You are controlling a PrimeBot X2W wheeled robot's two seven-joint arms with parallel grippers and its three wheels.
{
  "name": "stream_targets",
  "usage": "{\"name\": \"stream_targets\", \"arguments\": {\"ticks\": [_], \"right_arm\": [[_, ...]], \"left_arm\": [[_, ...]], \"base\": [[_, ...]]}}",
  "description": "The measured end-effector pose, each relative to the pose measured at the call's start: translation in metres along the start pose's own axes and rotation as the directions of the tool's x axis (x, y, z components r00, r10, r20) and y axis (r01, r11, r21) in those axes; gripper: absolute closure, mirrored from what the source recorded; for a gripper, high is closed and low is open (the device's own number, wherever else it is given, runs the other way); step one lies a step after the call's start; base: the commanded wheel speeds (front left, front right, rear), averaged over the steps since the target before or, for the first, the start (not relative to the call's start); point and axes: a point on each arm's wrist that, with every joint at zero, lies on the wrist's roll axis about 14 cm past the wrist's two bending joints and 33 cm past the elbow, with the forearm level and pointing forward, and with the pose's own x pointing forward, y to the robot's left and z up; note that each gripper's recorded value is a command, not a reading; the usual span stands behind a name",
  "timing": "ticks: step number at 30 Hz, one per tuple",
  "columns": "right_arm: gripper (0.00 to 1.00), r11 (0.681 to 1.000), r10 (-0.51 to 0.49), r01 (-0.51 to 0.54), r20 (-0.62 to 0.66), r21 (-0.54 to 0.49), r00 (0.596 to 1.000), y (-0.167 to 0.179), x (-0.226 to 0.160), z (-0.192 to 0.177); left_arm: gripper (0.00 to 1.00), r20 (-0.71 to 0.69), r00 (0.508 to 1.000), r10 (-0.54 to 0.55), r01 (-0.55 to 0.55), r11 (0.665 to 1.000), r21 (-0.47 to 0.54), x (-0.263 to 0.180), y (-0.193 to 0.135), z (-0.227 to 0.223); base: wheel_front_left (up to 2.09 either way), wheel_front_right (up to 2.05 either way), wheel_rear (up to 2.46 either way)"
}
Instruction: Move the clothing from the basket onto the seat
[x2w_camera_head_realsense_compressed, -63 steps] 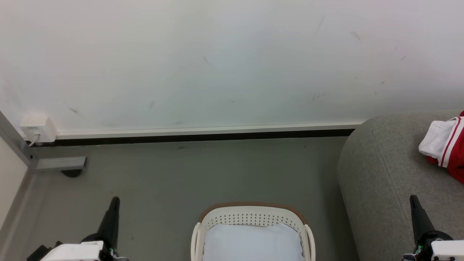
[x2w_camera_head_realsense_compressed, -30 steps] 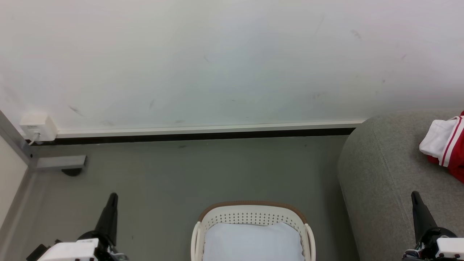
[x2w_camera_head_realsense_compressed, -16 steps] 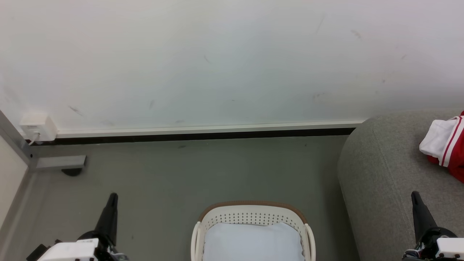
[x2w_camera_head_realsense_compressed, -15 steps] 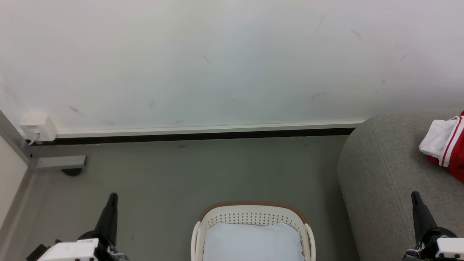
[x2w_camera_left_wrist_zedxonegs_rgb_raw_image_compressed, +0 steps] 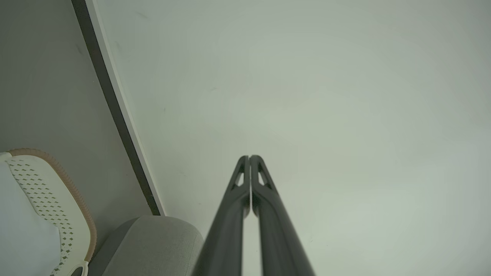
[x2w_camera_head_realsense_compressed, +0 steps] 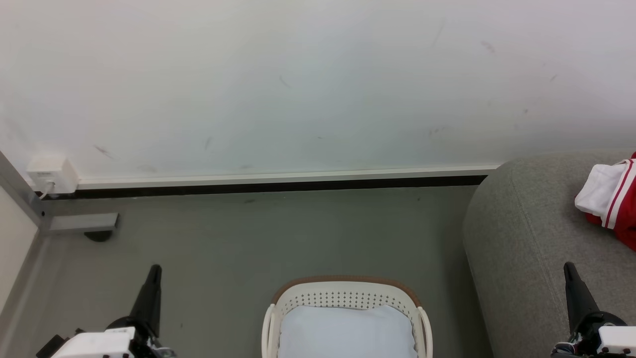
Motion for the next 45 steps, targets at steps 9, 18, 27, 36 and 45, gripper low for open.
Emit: {"name": "stream_targets", "arguments": {"ticks": [9,18,27,36,45], "right_arm": [[1.00,1.000,0.000,0.000,0.000,0.000,1.000,0.0000,0.0000,0.0000],[1.00,1.000,0.000,0.000,0.000,0.000,1.000,0.0000,0.0000,0.0000],[1.00,1.000,0.000,0.000,0.000,0.000,1.000,0.0000,0.0000,0.0000],[1.00,1.000,0.000,0.000,0.000,0.000,1.000,0.0001,0.0000,0.0000],[1.00,1.000,0.000,0.000,0.000,0.000,1.000,0.0000,0.0000,-0.0001]], "left_arm": [[1.00,0.000,1.000,0.000,0.000,1.000,0.000,0.0000,0.0000,0.0000],[1.00,0.000,1.000,0.000,0.000,1.000,0.000,0.0000,0.0000,0.0000],[1.00,0.000,1.000,0.000,0.000,1.000,0.000,0.0000,0.0000,0.0000],[1.00,0.000,1.000,0.000,0.000,1.000,0.000,0.0000,-0.0001,0.0000],[1.00,0.000,1.000,0.000,0.000,1.000,0.000,0.0000,0.0000,0.0000]], "base": [[0.00,0.00,0.00],[0.00,0.00,0.00],[0.00,0.00,0.00],[0.00,0.00,0.00],[0.00,0.00,0.00]]}}
